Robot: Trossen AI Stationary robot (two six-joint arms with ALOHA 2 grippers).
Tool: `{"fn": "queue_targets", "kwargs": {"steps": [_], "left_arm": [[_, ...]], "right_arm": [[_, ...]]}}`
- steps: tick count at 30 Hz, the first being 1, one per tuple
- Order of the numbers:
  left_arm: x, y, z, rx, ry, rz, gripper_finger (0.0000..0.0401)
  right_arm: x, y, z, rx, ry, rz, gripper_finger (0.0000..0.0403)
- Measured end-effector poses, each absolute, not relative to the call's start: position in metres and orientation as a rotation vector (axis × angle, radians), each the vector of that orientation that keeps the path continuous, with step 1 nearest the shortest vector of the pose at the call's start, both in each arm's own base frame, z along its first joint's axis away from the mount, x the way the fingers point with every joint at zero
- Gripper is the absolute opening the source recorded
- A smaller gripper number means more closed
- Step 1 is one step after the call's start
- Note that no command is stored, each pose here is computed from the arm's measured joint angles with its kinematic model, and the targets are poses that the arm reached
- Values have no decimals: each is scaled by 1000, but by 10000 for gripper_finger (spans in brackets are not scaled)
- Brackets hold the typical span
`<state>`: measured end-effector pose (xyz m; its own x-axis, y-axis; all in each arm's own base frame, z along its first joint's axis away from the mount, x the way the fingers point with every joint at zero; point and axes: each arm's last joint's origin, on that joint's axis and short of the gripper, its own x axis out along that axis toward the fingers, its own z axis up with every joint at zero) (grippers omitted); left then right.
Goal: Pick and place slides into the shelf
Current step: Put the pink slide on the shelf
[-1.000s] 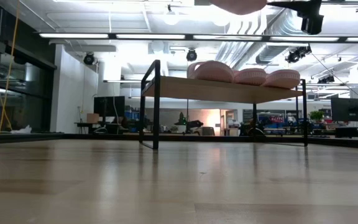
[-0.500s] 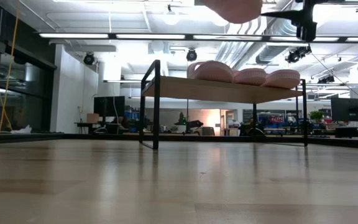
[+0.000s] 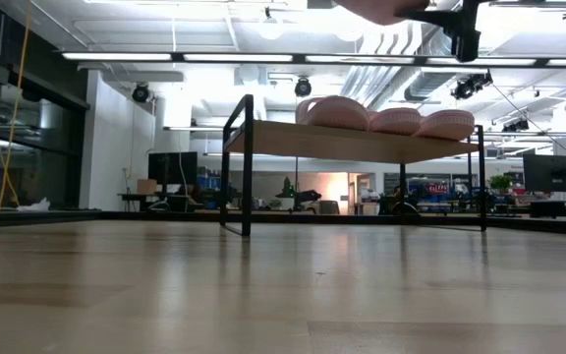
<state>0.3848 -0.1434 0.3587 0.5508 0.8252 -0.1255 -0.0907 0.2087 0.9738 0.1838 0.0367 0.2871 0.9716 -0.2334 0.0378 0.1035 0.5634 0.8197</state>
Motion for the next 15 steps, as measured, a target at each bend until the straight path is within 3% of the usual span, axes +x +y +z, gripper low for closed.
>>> {"fn": "queue_targets", "kwargs": {"steps": [5,15], "left_arm": [[385,-143,359,1197,763,731,0],[385,-143,358,1199,764,728,5]], "right_arm": [[184,37,286,944,-134,-202,211],[186,29,287,910,-139,-202,41]]}}
